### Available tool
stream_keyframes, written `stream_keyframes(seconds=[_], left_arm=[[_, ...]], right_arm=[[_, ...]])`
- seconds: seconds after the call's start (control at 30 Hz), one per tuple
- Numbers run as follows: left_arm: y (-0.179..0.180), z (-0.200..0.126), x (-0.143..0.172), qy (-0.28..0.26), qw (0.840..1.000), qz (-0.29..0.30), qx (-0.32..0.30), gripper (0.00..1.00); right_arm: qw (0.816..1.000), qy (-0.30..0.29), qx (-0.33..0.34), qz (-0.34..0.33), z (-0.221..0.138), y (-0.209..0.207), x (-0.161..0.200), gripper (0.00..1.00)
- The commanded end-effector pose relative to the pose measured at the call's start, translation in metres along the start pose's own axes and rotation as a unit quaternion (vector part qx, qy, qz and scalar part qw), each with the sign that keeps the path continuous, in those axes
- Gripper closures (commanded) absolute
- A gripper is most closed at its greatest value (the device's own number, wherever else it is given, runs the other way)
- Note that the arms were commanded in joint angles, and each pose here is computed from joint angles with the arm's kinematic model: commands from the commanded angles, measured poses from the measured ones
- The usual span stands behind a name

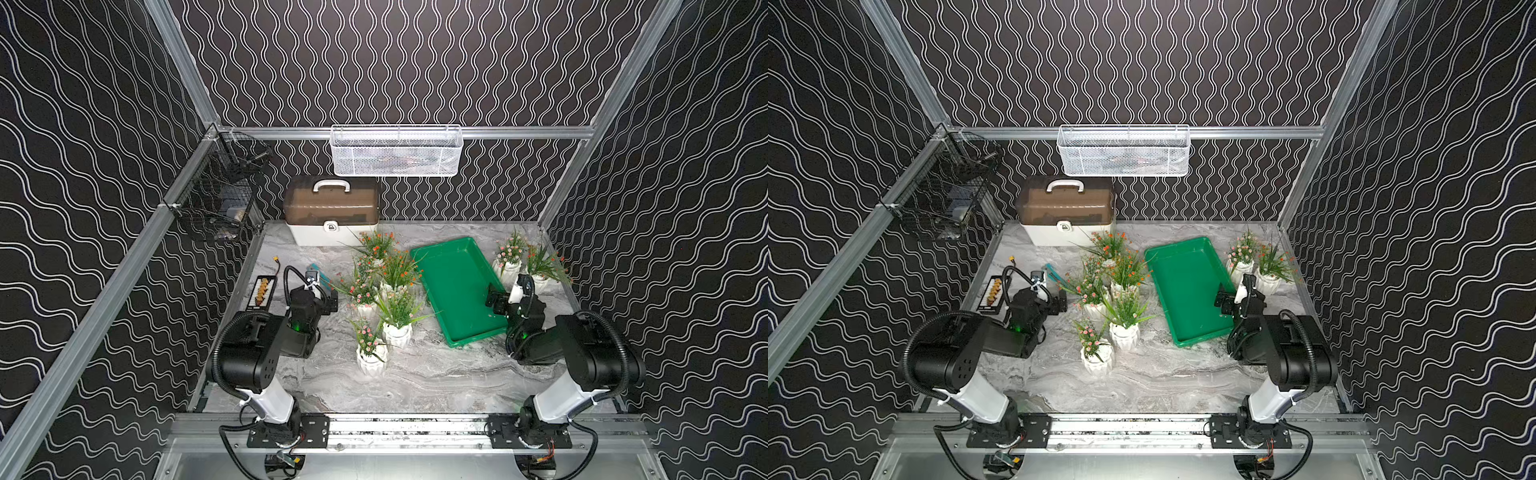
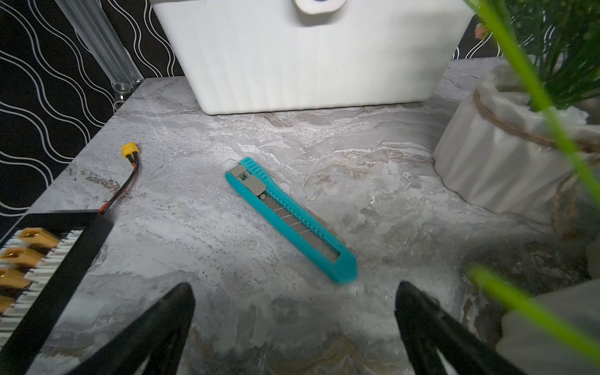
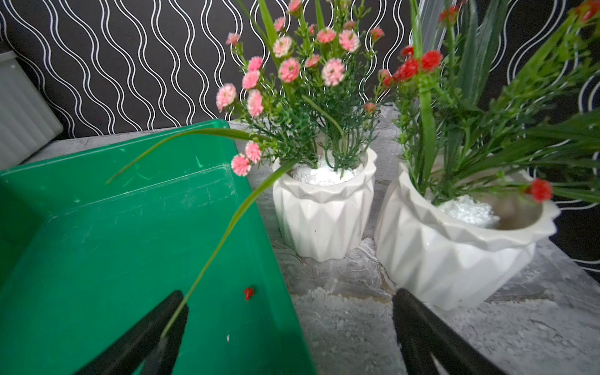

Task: Put the potted gypsophila into the storage box
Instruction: Pick up the baby's breath potted plant from the center of the board.

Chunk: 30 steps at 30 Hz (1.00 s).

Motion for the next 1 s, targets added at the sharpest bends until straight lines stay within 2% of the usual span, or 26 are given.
stream_keyframes(seconds=[0.0, 0.67, 0.83, 0.97], left_arm=[[-0.002, 0.001, -0.007, -0.012, 1.000, 0.006, 0.006, 0.01], [-0.003, 0.001, -0.006, -0.011, 1.000, 0.006, 0.007, 0.01], [-0.002, 0.001, -0.007, -0.013, 1.000, 0.006, 0.005, 0.01], [0.021, -0.008, -0.022, -0.023, 0.997, -0.020, -0.067, 0.01]], right_arm=[[1.000, 0.014, -0.007, 0.004, 0.001, 0.003, 0.006, 0.00], [1.000, 0.022, -0.006, 0.003, 0.004, 0.003, 0.007, 0.00], [1.000, 0.006, 0.020, 0.012, 0.001, -0.006, 0.003, 0.00], [1.000, 0.004, 0.025, 0.010, -0.004, -0.006, -0.010, 0.00]])
Point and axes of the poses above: each gripper's point midway between its finger pads, its own z axis out along the fingers, its own y axis along the line the jaws close on, x = y × z, the point moved 1 cm from there along -z, back along the fingers, and after that the axes turned 3 degrees about -z, right-handed, at the moved point
